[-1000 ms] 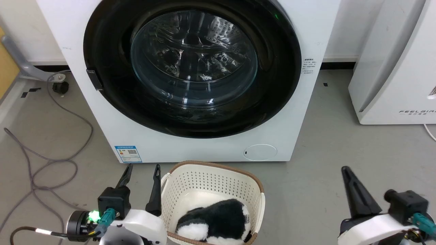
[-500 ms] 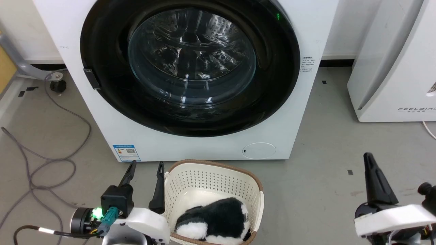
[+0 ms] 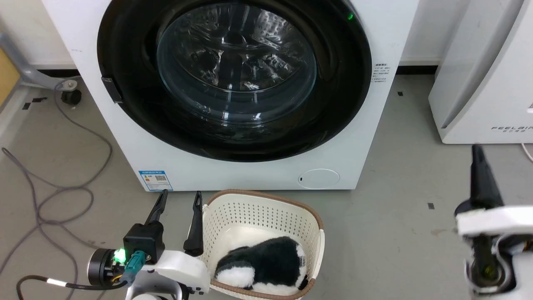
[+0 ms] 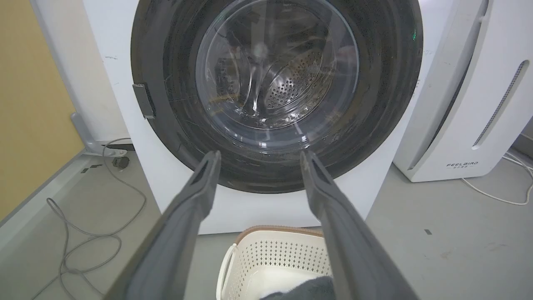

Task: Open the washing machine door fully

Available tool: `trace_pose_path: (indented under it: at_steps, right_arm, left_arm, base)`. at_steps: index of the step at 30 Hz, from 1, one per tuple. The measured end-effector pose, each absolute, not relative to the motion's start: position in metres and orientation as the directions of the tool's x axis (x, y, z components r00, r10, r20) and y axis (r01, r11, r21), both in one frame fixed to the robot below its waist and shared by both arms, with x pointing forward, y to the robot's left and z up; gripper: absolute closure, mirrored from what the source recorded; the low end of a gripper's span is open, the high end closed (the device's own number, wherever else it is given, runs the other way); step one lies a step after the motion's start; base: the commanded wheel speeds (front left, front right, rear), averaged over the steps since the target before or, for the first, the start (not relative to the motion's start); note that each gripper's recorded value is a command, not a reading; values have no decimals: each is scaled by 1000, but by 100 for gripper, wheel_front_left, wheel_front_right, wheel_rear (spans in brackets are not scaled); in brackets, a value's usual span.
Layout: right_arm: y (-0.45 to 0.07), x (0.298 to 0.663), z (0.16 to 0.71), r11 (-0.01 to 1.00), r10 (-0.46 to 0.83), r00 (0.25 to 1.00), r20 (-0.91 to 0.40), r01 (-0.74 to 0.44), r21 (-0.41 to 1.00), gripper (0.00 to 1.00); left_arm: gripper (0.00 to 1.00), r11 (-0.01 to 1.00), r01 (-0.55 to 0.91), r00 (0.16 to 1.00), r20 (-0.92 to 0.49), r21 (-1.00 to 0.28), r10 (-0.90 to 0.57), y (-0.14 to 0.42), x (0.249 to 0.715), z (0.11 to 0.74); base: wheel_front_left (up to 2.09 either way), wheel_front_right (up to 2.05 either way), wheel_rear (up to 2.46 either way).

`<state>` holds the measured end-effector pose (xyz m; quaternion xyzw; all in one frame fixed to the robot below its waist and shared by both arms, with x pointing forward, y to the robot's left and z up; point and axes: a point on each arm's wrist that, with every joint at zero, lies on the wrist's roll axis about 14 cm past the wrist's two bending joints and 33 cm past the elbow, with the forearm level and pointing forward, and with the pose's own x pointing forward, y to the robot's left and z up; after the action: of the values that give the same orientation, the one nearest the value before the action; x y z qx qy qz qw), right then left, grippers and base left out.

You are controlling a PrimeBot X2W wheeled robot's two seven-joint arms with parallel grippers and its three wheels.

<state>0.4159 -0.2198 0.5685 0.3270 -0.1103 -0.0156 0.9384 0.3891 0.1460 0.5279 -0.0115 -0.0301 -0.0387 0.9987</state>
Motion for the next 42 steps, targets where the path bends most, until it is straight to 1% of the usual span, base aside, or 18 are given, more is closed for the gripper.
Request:
trace_pose_path:
  at_steps: [5,12,19,25,29,35,42]
  right_arm:
    - [-234,438,580,739,-137,967,216,-45,672,100]
    - [-244,477,604,709,-137,960,245,-78,700,100]
    - [-239,518,634,717,-68,961,267,-139,683,100]
    - [-224,555,651,708,10,968,249,-183,683,100]
    - [-209,579,654,711,80,976,201,-197,675,100]
    - [-184,610,643,724,204,977,61,-193,663,100]
    - [-147,631,632,733,367,925,-95,-225,642,100]
  left_arm:
    - [0,996,85,994,69,-22,-83,144,394,528]
    - [0,995,93,993,81,-29,-90,141,403,529]
    - [0,995,93,991,98,-38,-89,140,413,531]
    - [0,995,97,990,108,-39,-92,138,423,530]
    - [0,994,99,989,111,-39,-94,138,430,527]
    - [0,994,97,989,120,-41,-91,137,440,525]
    - [0,994,102,989,114,-43,-97,135,450,517]
  base:
    - [0,0,0]
    - [0,0,0]
    - [0,0,0]
    - [0,0,0]
    - [0,0,0]
    - [0,0,0]
    - [0,0,0]
